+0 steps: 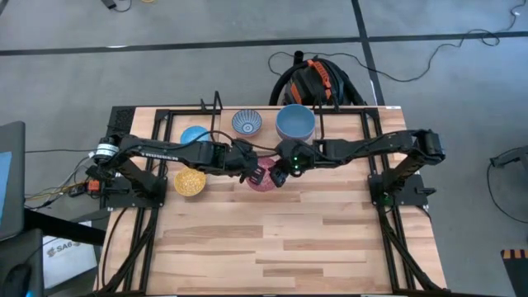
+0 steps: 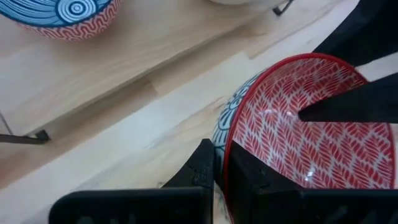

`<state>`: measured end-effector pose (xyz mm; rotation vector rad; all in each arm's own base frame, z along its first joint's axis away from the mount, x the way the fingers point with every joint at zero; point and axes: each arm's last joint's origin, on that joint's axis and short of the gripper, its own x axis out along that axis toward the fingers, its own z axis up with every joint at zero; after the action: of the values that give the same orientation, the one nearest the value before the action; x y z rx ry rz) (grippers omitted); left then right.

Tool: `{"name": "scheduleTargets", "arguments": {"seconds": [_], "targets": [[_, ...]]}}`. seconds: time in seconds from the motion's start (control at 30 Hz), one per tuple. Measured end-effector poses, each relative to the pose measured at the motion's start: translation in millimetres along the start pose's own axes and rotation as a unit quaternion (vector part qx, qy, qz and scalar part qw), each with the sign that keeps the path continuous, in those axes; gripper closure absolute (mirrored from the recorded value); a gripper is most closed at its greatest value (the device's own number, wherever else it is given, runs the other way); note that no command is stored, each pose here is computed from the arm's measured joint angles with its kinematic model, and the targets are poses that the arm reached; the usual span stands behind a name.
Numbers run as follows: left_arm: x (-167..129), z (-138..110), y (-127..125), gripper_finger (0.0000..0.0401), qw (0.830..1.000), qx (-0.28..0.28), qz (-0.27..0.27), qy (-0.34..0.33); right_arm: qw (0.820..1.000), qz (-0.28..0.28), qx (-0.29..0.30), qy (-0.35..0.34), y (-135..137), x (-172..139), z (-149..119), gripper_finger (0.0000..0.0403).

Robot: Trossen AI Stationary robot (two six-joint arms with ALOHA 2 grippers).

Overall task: Place and stack bowls onto a shelf
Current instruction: Stack the small red bowl on the small blue bowl on the shelf

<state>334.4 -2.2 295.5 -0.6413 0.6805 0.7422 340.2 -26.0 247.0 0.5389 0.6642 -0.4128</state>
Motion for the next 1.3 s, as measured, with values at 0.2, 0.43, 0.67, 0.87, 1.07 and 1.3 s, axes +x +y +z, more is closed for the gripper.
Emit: {"name": "scheduleTargets", "arguments": {"seconds": [0.2,0.43,0.67,0.87,1.07,1.3], "targets": [[0,3,-3,0.0399,0.999,-0.034,-0.011,-0.015,0.999,-0.027,0.028,0.003,-6,1,0,0.0313],[-3,9,-9,0.0366,0.997,-0.045,-0.052,-0.026,0.999,-0.032,0.007,0.014,-12,3,0,0.0359],[-44,48,-13,0.0309,0.997,0.003,-0.056,-0.044,0.998,-0.017,-0.057,-0.014,5,-11,35,0.0359],[-115,90,-7,0.0286,0.987,0.052,-0.007,-0.15,0.987,-0.038,-0.154,-0.038,4,6,82,0.0359],[-138,100,7,0.0283,0.982,0.061,0.056,-0.172,0.967,-0.075,-0.238,-0.055,-11,34,135,0.0359],[-126,94,20,0.0282,0.987,0.029,0.104,-0.116,0.956,-0.095,-0.275,-0.041,-52,66,176,0.0358]]}}
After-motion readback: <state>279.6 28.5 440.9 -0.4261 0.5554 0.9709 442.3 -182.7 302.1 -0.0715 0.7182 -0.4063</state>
